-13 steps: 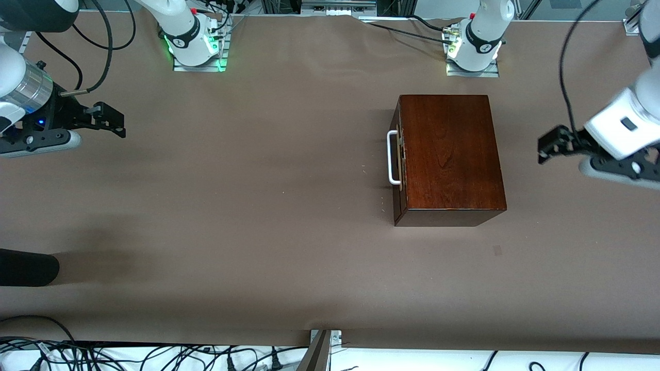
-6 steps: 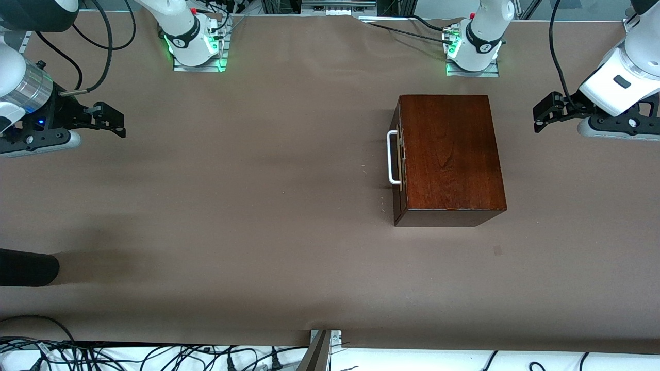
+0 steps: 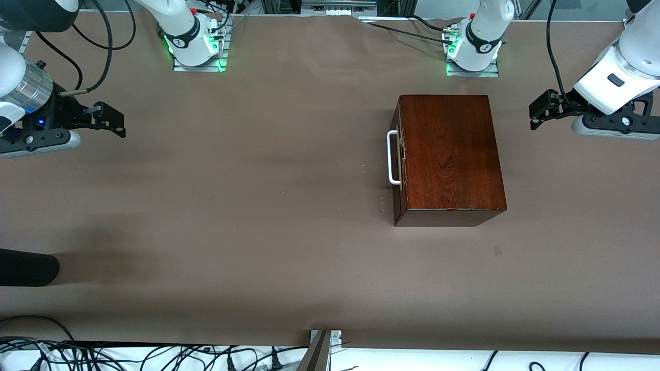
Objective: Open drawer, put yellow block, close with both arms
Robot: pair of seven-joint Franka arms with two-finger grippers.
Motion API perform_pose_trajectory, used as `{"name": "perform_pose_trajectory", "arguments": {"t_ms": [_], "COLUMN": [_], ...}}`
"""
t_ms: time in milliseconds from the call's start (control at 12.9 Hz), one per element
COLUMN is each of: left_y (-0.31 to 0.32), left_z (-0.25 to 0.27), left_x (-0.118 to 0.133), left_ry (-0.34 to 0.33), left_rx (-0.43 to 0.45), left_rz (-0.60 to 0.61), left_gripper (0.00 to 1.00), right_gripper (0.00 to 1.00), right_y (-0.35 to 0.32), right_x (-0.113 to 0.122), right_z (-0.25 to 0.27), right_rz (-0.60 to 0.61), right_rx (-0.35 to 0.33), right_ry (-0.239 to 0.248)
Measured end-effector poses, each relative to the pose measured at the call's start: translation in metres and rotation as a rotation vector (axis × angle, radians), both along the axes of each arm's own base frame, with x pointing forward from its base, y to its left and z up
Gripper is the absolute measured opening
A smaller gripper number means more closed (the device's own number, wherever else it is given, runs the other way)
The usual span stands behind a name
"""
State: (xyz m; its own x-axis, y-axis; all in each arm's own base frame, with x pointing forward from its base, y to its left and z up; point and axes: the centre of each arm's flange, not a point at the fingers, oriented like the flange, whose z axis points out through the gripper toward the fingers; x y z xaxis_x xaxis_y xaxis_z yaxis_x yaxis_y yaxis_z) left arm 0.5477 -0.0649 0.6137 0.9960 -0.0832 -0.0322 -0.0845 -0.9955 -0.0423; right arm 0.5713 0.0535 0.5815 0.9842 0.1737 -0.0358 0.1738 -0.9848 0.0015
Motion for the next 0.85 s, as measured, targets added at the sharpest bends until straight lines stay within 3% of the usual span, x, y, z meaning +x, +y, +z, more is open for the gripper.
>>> {"name": "perform_pose_trajectory", "arguments": {"t_ms": [850], "left_y": [0.022], "left_z": [0.000], "left_x": [0.002], "left_ry": [0.004], "left_rx": [0.000], "left_rz": [0.036], "left_gripper": [1.00], "right_gripper": [1.00], "right_y": [0.001], "right_x": [0.000], "right_z": [0.000], "right_rz": [0.002], "right_rx": [0.000], "right_ry": [0.000]}}
